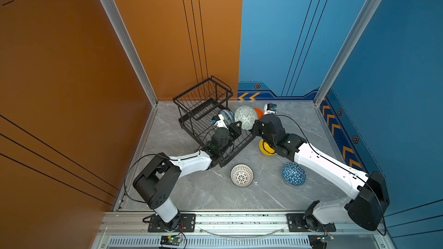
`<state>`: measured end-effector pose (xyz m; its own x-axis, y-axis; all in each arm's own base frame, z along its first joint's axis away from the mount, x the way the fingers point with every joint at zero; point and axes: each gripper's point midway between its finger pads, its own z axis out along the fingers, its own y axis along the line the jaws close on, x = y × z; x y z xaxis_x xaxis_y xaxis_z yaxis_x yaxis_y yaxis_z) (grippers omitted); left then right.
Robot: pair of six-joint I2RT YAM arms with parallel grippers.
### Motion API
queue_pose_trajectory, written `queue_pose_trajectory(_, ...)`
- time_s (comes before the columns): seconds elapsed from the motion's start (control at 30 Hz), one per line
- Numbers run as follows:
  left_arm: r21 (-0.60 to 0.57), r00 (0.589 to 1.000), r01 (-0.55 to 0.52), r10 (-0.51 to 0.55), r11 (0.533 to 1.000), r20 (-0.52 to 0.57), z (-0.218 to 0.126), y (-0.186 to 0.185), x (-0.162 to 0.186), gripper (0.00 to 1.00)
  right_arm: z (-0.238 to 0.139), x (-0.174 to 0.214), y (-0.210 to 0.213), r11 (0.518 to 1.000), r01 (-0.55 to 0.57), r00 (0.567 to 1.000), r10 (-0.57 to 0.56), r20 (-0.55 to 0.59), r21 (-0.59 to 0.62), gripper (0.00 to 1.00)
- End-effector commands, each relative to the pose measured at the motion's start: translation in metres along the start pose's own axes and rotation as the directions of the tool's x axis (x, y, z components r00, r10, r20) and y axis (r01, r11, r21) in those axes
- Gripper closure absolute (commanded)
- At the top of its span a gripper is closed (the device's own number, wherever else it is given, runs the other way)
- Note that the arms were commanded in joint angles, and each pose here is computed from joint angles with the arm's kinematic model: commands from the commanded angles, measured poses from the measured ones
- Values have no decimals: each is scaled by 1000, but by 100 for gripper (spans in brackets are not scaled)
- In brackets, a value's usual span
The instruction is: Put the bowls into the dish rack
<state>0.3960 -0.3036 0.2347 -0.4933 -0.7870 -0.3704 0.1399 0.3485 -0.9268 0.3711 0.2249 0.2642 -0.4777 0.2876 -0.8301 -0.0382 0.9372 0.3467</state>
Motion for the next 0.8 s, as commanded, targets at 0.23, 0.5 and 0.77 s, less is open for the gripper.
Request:
queue_pose_trajectory(0.23,87,998,56,-59,995,37,-4,-22,-17,37,0,-12,-1,994,53,990,-66,125,98,100)
queue_pose_trajectory(0.5,58,998,44,-46,997,38,-19,-16,-22,2,9,-18,-9,980,89,981,-117,153,181,100)
queue_pose_trajectory(0.77,-15,998,49,-49,999,37,-50,-1,-42,2,14,-22,-5,923,223,932,-296,209,313,100)
